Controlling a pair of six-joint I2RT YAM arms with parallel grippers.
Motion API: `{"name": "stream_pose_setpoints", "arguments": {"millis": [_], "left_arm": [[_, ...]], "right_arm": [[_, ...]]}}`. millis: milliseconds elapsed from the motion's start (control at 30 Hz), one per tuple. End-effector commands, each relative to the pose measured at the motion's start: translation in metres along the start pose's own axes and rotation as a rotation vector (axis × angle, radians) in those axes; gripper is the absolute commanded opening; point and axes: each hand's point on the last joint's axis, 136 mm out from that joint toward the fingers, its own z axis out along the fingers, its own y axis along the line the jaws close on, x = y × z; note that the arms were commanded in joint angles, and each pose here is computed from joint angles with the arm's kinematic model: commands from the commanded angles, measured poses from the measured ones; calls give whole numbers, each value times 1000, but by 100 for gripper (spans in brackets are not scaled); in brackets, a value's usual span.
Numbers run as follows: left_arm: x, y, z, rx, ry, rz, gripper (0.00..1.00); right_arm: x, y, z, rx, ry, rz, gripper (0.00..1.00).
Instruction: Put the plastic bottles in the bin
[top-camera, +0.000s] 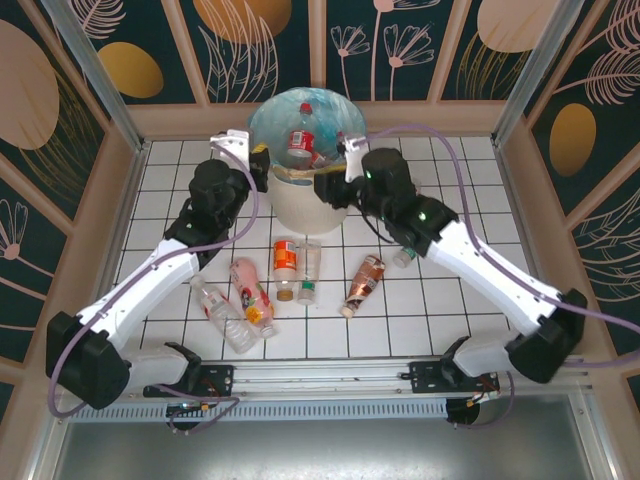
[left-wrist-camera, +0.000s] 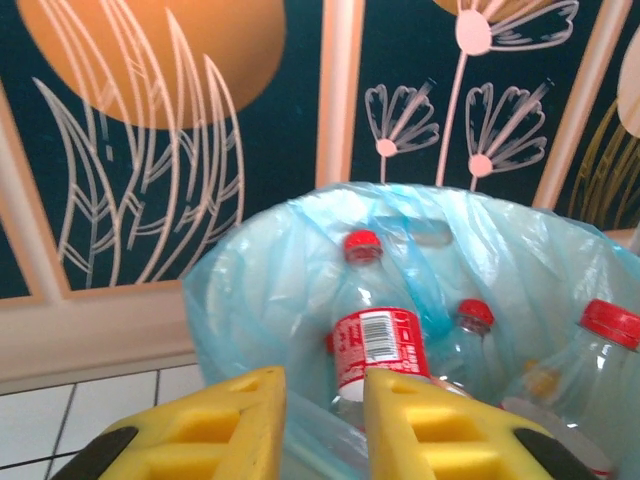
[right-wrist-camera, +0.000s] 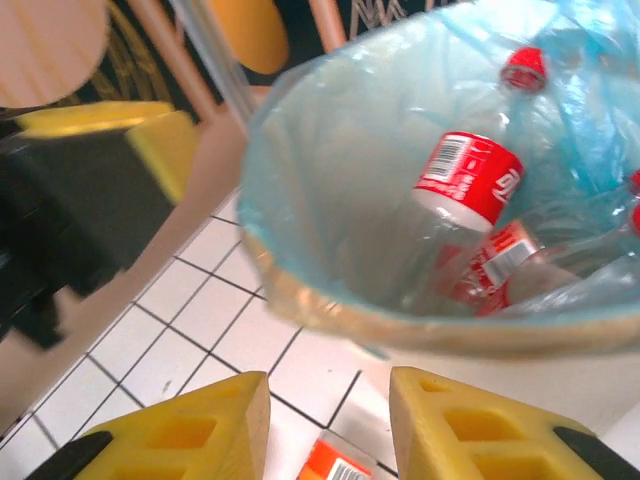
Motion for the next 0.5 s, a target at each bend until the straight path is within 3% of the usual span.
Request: {"name": "stream_pose_setpoints", "arguments": {"millis": [0, 100, 233, 467], "left_arm": [[-33, 15, -16, -64, -139, -23, 31], [-39, 11, -25, -27, -186, -4, 33], [-44, -21, -33, 161, -205, 51, 37], [-28, -104, -69, 667, -194, 242, 55]], "right_arm": [[-31, 7, -33, -13, -167, -18, 39], [-9, -14, -45, 80, -109, -10, 39], [29, -48, -62, 241, 12, -101, 39], [100, -79, -93, 278, 352, -625, 44]]}}
